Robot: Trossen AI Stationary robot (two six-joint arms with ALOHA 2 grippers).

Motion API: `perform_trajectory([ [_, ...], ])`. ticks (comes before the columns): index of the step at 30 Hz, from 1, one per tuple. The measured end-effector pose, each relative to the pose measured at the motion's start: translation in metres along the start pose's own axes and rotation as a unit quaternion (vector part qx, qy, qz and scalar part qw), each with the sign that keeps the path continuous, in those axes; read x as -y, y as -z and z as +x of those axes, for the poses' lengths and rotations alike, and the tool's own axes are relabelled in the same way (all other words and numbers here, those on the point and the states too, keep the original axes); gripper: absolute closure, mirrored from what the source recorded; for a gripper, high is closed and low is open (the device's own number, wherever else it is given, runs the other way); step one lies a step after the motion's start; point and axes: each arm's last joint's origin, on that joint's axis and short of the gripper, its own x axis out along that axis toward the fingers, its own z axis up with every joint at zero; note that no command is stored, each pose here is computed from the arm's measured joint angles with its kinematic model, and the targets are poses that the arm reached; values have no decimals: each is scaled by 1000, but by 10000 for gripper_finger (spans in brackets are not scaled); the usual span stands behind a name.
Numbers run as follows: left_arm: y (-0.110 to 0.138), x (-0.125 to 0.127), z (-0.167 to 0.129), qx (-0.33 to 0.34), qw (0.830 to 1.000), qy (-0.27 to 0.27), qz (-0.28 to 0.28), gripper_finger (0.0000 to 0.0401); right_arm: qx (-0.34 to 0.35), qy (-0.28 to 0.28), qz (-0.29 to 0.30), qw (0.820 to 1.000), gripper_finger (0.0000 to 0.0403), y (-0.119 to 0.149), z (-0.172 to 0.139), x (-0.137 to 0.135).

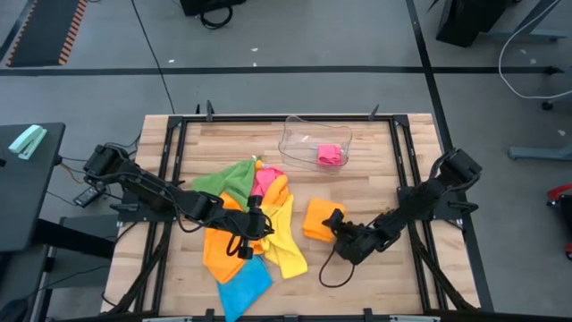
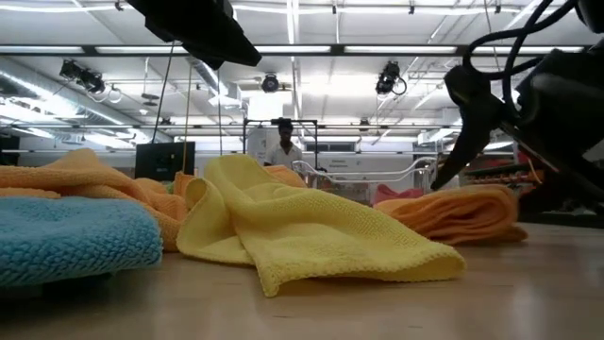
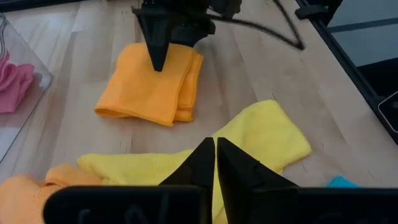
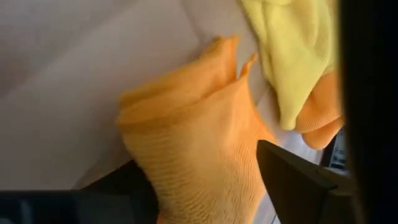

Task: Fold microfiber towels
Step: Fold the right orange microfiber cloth

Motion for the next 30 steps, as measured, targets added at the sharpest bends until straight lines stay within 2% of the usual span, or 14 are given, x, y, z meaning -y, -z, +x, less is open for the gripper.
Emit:
perform_trajectory([
  [6, 0, 1, 0, 3, 1000, 2, -6, 372, 16, 13, 68, 997, 258, -4, 0, 4],
  [11, -1, 2, 0, 4, 1000, 3, -10, 380, 23, 20, 156, 987, 349, -4, -2, 10],
  [14, -1, 2, 0, 3, 1000, 3, -14, 379, 37, 21, 185, 982, 385, -5, -8, 15],
  [18, -1, 2, 0, 3, 1000, 3, -22, 372, 78, 29, 250, 965, 391, -9, -25, 29],
  [25, -1, 2, 0, 6, 1000, 3, -23, 369, 174, 1, 384, 907, 391, -14, -66, 49],
  [30, -1, 1, 0, 8, 1000, 3, -23, 376, 229, -70, 444, 864, 390, -21, -78, 50],
])
